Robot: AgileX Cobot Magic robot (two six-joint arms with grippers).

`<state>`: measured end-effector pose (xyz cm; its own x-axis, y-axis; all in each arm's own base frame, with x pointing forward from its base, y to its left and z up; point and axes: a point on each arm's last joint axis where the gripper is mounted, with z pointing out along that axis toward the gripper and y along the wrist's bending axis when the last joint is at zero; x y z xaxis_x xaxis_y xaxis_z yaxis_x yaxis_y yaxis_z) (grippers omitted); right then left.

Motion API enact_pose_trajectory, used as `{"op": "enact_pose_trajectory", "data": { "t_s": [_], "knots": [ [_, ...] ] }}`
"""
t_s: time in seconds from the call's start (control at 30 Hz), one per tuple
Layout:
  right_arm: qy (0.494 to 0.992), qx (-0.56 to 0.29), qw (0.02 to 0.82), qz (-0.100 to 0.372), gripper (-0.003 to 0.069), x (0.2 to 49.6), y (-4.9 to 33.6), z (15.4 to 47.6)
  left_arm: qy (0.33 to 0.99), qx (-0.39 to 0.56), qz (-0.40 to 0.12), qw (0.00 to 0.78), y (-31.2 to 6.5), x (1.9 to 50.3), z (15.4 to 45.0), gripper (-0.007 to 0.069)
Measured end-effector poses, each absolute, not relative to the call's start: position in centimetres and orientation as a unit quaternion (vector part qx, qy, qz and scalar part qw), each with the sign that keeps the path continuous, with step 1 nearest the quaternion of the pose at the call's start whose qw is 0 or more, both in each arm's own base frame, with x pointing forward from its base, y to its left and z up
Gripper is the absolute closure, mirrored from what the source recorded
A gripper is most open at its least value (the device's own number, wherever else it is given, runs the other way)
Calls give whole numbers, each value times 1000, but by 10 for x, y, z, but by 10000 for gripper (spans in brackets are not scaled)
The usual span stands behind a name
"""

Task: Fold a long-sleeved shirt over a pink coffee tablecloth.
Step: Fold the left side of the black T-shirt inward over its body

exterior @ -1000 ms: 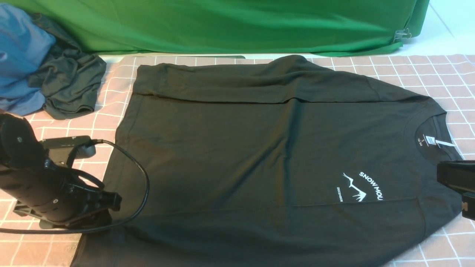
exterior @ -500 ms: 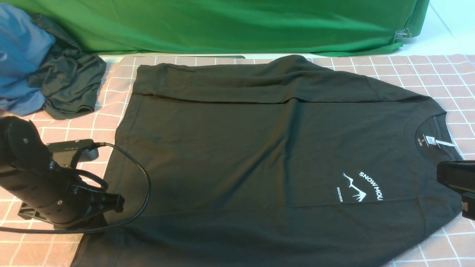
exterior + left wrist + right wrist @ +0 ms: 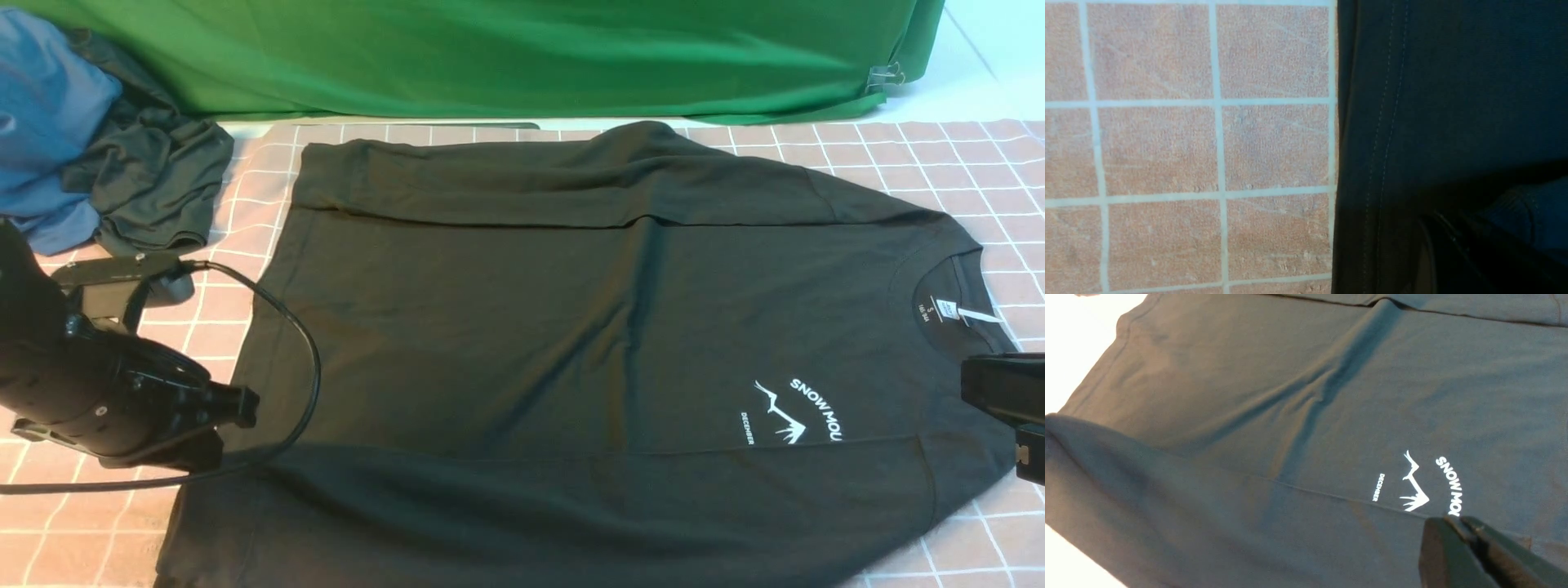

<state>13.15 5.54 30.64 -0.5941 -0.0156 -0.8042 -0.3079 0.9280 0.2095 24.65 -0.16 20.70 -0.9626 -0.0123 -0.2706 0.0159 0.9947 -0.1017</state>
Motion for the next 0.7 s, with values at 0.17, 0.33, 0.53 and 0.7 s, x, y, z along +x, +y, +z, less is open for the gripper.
{"op": "enact_pose_trajectory", "data": {
  "t_s": [0.17, 0.33, 0.53, 0.7],
  "knots": [
    [877, -92, 441, 166, 589, 131, 55, 306, 987, -1, -51, 151, -1, 250, 209, 580],
    [877, -92, 441, 166, 589, 131, 55, 306, 981, 0, -50, 187, -1, 263, 225, 580],
    [875, -91, 445, 167, 589, 132, 55, 307, 966, -2, -49, 252, -1, 285, 251, 580],
    [874, -91, 447, 167, 589, 132, 55, 307, 963, -3, -50, 265, 0, 308, 255, 580]
  ]
}}
